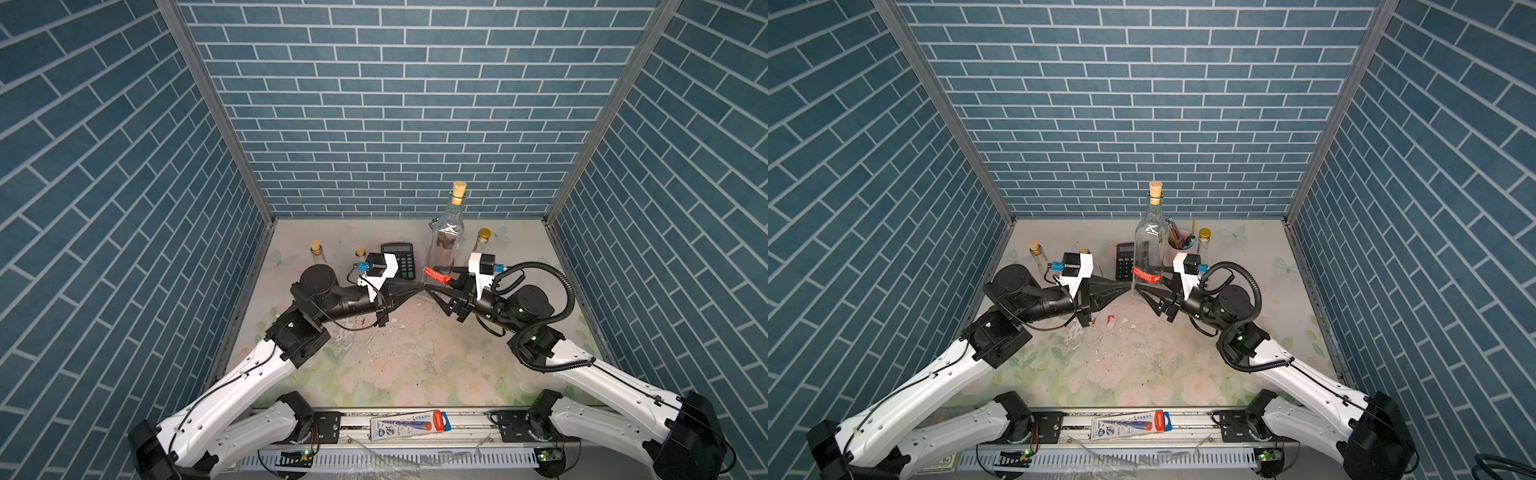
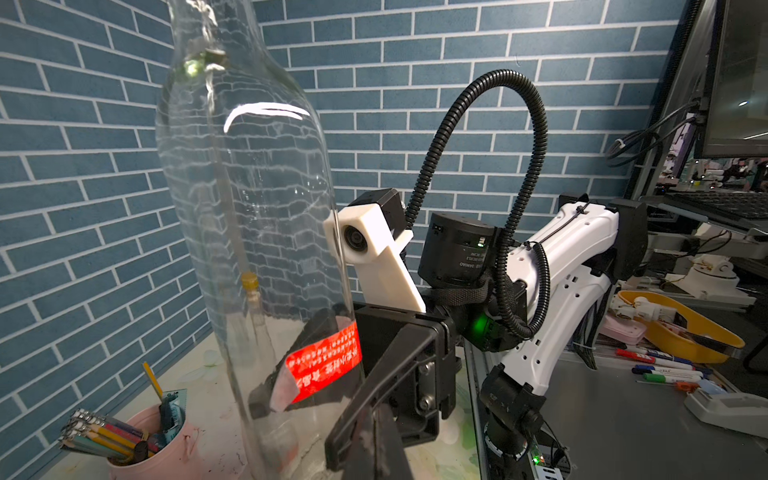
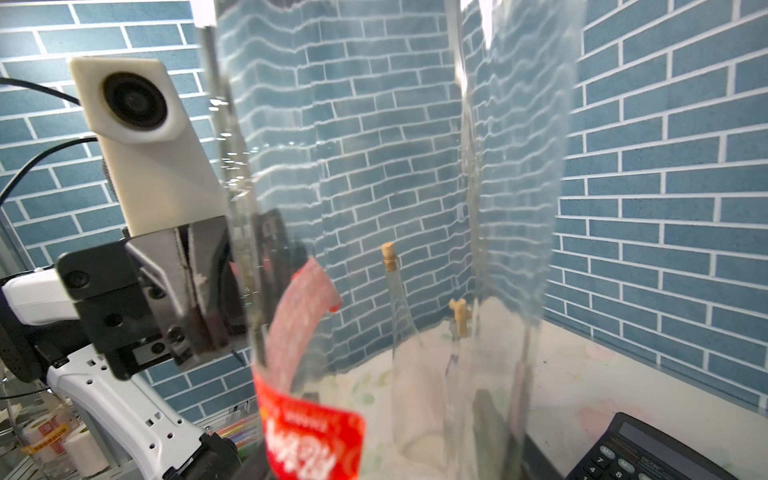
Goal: Remove the label from the bottle
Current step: Tear open the label from the bottle.
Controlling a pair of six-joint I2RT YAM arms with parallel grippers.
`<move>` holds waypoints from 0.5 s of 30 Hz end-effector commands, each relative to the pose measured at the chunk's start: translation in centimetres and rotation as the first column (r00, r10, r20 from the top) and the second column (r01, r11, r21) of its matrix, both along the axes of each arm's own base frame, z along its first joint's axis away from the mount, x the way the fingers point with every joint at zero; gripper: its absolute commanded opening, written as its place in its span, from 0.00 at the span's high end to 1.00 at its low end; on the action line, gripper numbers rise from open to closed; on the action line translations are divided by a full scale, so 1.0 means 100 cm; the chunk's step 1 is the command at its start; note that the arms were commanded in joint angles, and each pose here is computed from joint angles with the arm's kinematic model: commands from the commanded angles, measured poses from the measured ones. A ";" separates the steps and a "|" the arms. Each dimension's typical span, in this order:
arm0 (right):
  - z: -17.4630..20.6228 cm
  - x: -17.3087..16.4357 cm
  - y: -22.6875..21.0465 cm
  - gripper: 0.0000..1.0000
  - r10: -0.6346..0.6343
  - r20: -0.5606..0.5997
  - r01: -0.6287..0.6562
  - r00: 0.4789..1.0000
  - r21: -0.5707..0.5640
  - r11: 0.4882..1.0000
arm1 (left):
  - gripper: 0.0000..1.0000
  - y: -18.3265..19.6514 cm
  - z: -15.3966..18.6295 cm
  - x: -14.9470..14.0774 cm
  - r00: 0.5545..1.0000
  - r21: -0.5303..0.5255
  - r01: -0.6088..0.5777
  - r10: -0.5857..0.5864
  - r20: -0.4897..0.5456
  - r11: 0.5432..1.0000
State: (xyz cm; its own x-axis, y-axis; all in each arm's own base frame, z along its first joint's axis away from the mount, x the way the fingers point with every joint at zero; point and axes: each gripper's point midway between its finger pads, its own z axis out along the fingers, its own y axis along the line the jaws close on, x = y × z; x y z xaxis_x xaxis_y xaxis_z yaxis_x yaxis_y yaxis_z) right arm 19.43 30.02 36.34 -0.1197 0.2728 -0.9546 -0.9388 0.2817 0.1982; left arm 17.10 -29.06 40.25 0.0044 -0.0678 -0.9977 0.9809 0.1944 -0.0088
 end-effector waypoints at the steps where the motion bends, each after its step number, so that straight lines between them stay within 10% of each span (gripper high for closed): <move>1: 0.031 -0.007 -0.011 1.00 -0.029 0.106 0.020 0.994 0.081 0.997 | 1.00 0.003 0.001 0.002 1.000 0.016 -0.029 0.029 0.006 0.999; 2: 0.031 -0.009 -0.011 1.00 -0.019 0.113 0.010 0.993 0.079 0.997 | 1.00 0.004 -0.001 0.006 0.998 0.030 -0.056 0.056 0.010 0.998; 5: 0.031 -0.014 -0.009 1.00 0.009 0.130 -0.018 0.991 0.071 0.997 | 0.51 0.011 -0.004 0.021 0.988 0.040 -0.156 0.155 0.013 0.987; 8: 0.032 -0.020 -0.008 1.00 0.038 0.147 -0.048 0.988 0.067 0.997 | 0.25 0.014 -0.003 0.028 0.979 0.026 -0.203 0.203 0.017 0.979; 15: 0.028 -0.024 -0.003 1.00 0.068 0.157 -0.077 0.985 0.053 0.996 | 0.27 0.011 0.001 0.026 0.983 0.012 -0.180 0.180 0.018 0.984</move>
